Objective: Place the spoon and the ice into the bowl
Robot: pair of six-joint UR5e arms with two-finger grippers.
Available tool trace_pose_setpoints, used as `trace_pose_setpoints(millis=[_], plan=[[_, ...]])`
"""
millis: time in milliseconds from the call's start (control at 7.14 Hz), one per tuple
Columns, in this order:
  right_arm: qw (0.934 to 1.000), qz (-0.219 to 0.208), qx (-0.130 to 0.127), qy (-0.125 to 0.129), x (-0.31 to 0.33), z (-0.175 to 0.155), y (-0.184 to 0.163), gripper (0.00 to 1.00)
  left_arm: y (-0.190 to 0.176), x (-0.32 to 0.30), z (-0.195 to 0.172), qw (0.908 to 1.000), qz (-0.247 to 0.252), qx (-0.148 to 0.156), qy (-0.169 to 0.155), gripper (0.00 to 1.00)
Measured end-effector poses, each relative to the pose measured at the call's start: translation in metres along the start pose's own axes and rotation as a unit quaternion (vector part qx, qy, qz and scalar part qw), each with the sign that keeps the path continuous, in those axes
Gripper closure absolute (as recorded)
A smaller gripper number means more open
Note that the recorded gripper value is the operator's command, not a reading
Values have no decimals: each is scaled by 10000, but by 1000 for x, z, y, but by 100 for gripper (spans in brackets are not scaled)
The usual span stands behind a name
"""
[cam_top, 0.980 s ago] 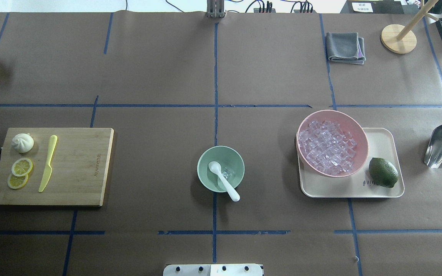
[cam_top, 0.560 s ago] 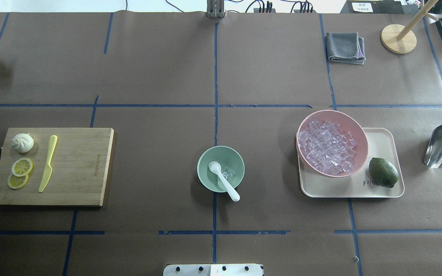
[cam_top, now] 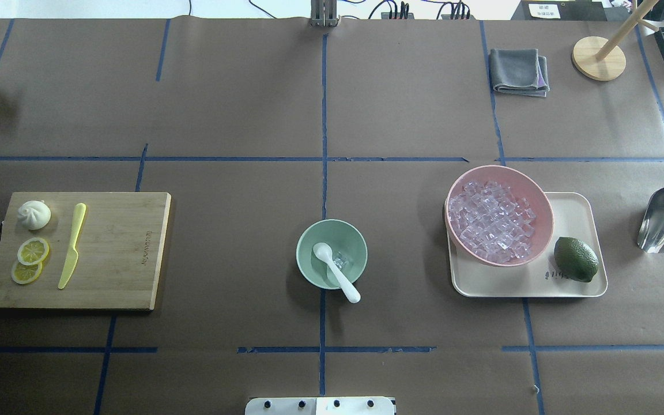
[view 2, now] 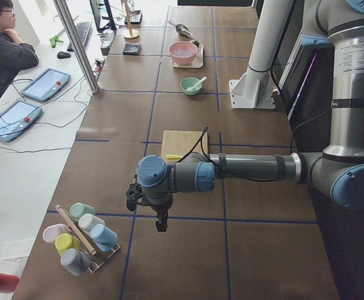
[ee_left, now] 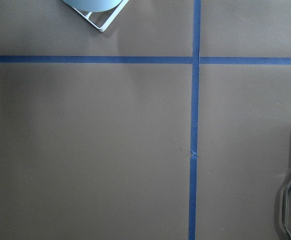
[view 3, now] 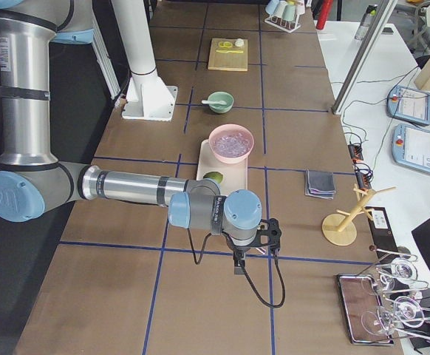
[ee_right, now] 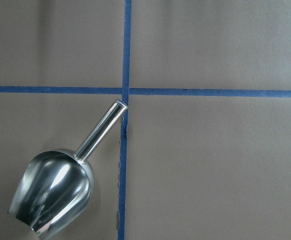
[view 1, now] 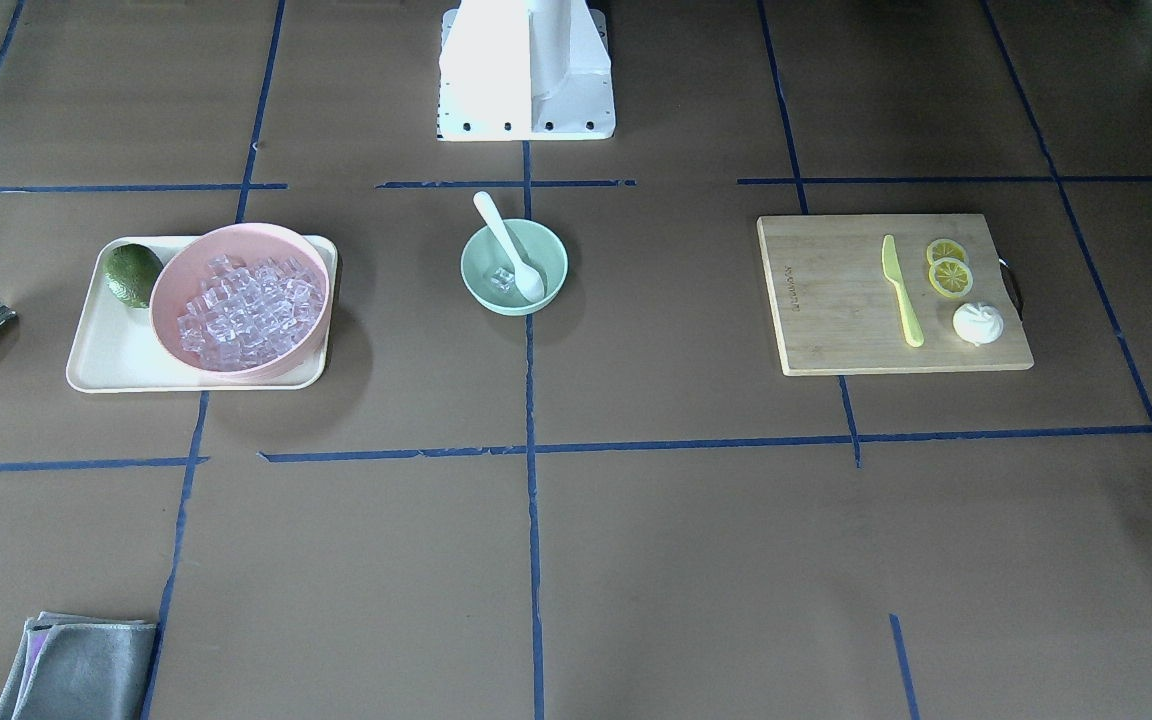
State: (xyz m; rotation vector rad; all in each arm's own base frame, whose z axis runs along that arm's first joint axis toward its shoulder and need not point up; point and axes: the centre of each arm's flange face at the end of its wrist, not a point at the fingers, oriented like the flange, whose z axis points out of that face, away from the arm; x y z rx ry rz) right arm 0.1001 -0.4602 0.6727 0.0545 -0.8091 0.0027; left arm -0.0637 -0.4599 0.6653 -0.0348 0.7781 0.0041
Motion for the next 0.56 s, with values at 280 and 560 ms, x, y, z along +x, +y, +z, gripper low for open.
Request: trace_pose_setpoints(millis=[280,560], plan=[[10000,-9,9,-2,-1,-1,-1,0,0,0,0,10000,1,1,-2,0],[10000,-12,11,-2,-1,-1,-1,0,0,1,-1,10000,13,12,-2,0]])
